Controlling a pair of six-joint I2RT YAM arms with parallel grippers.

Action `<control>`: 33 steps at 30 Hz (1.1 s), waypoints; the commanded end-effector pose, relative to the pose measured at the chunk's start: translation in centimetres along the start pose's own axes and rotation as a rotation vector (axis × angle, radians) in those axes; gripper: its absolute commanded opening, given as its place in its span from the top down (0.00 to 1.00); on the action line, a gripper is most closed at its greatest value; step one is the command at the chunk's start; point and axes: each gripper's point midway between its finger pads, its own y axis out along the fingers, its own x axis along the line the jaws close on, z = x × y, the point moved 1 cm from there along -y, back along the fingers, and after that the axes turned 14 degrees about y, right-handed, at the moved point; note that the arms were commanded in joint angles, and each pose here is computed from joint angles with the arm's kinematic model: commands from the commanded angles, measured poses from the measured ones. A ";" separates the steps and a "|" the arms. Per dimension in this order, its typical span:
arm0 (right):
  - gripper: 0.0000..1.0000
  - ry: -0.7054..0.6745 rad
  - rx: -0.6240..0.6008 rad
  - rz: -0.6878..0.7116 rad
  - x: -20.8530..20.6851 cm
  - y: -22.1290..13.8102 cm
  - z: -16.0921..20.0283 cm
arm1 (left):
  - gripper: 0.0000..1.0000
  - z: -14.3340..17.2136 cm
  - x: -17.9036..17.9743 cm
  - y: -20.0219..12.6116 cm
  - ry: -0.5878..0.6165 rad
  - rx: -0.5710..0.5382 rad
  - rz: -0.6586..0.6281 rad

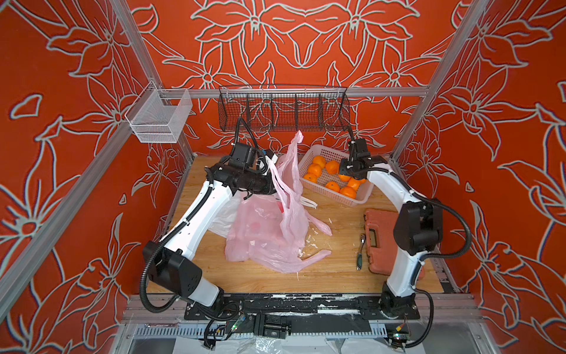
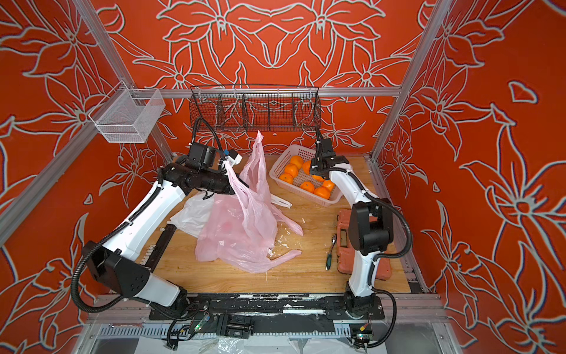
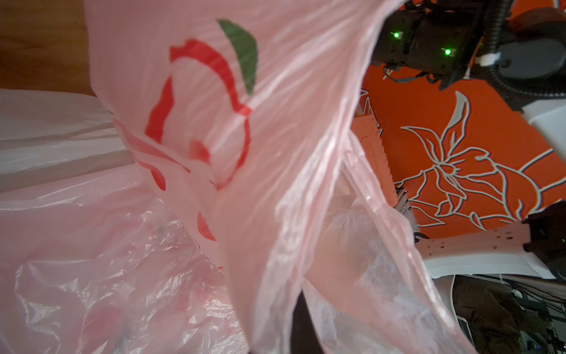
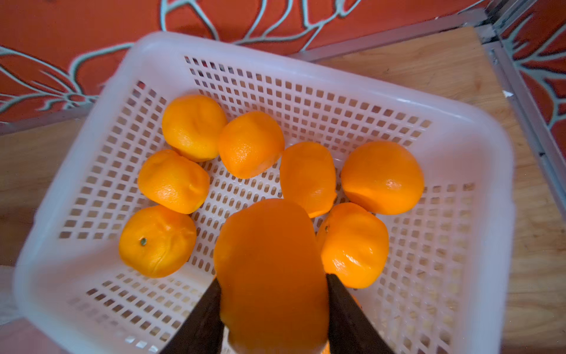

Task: Place the oranges into plastic bags & tie knots
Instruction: Pick up the orange from the basket, then place the orange in the plastic bag.

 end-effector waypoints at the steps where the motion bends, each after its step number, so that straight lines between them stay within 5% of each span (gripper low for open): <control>1: 0.55 0.040 -0.050 -0.036 -0.6 -3.8 -0.5 | 1.00 -1.1 -1.9 -1.0 0.049 -0.045 0.037; 8: 0.55 0.047 -0.106 -0.228 -0.4 -15.8 2.3 | 1.00 -1.3 -4.4 -0.3 0.103 -0.019 0.058; 17: 0.56 0.087 0.024 -0.725 5.4 -28.4 8.2 | 1.00 -1.3 -5.5 0.1 0.119 -0.018 0.099; 22: 0.56 0.094 0.089 -0.896 9.3 -31.5 9.7 | 1.00 -1.0 -5.4 0.4 0.119 -0.006 0.102; 33: 0.56 0.044 0.130 -0.968 15.3 -31.3 11.0 | 1.00 -0.6 -5.7 0.4 0.129 0.000 0.121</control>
